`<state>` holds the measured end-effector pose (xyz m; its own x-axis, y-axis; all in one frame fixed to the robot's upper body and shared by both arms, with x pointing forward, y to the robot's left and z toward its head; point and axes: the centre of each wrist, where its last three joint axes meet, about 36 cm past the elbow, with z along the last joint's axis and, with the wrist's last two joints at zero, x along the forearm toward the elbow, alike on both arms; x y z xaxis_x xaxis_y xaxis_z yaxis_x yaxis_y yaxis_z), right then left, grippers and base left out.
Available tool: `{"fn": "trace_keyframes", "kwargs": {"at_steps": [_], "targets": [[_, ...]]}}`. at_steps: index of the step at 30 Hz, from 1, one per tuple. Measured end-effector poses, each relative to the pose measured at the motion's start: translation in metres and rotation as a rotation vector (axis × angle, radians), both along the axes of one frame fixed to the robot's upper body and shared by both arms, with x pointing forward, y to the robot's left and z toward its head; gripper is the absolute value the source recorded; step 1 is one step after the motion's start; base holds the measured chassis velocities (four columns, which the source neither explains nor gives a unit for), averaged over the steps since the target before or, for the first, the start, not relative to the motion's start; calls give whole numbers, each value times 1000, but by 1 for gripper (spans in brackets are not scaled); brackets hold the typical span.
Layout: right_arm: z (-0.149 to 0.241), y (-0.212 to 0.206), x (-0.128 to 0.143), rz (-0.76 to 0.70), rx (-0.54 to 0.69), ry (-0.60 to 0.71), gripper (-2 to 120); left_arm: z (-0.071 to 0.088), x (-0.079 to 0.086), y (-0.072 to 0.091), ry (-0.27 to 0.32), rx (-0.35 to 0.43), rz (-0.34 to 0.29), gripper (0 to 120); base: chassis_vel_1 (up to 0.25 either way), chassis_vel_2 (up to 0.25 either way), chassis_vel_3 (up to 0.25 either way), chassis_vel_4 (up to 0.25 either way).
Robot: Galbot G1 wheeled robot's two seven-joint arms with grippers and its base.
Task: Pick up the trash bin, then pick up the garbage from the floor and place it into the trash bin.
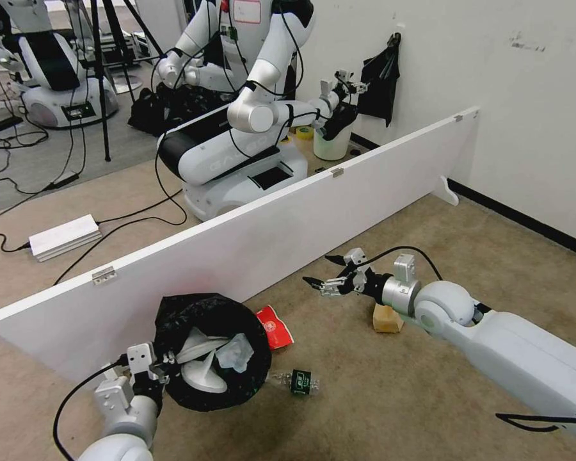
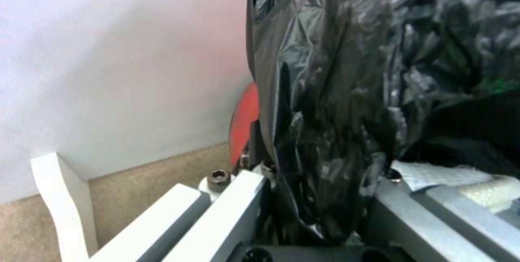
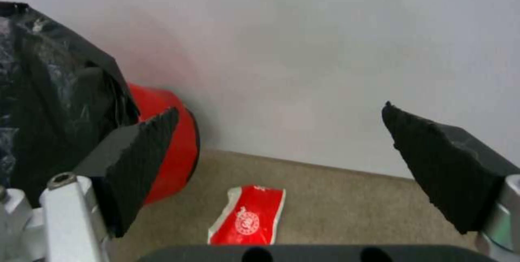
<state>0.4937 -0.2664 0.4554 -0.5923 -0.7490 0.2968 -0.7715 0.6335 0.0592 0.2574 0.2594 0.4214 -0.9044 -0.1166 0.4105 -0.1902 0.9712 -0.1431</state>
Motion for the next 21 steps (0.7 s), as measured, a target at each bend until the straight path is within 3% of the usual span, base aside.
{"fn": "trace_keyframes", "kwargs": {"at_steps": [21], "targets": [[2, -6, -1, 7, -12, -2, 96, 27, -26, 6, -49, 23, 63, 0, 0, 0, 0, 0]]}}
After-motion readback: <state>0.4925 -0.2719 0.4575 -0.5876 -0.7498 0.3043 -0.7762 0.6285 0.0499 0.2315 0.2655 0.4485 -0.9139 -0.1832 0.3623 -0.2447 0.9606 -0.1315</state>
